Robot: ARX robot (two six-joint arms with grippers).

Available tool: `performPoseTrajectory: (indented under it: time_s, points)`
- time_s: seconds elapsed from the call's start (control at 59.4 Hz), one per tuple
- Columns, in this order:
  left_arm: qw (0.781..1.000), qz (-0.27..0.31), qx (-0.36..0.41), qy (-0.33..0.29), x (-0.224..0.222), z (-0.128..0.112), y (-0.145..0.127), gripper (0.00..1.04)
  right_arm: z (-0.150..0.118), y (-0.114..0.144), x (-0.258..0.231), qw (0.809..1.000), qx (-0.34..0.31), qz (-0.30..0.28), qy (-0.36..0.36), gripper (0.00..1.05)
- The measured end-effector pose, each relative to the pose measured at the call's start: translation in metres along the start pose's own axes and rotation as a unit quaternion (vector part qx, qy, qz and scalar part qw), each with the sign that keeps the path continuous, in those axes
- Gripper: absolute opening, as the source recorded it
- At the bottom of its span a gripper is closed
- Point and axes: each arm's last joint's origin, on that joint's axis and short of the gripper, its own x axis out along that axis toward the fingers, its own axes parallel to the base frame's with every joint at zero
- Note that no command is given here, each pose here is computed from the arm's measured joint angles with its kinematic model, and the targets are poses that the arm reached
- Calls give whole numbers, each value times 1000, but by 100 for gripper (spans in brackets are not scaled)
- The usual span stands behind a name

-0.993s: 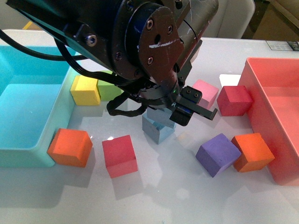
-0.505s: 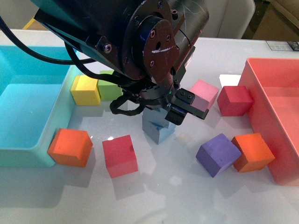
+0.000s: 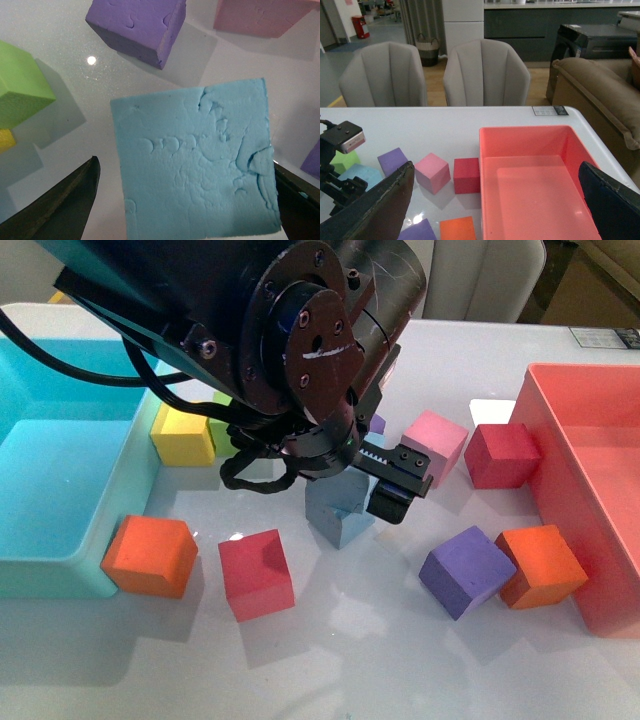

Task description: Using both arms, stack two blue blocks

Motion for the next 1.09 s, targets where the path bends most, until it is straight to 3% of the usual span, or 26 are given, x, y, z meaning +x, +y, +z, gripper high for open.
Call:
performPoseTrajectory:
  time_s: [0.353,0.572,0.74,0.757,0.824,0.892,0.959,0.993,1.094]
  points:
    - [998,-30,-25,-55,-71,-13,15,96,0,0,0,1000,0,0,0,96]
    - [985,-67,-90,-128,-156,-54,61,96,0,0,0,1000,0,0,0,96]
    - [982,-54,-103,-150,-167,-54,68,96,0,0,0,1000,0,0,0,96]
    - [982,-44,-97,-157,-165,-55,67,94,0,0,0,1000,0,0,0,96]
    - [959,89,-92,-254,-152,-70,71,82,0,0,0,1000,0,1,0,96]
    - [920,172,-116,-331,-155,-98,80,70,0,0,0,1000,0,-2,0,96]
    - [877,194,-136,-417,-178,-108,92,56,0,0,0,1000,0,-1,1,96]
    - [867,195,-139,-438,-187,-110,95,50,0,0,0,1000,0,-1,0,96]
    - [860,199,-139,-449,-205,-129,104,29,0,0,0,1000,0,0,0,96]
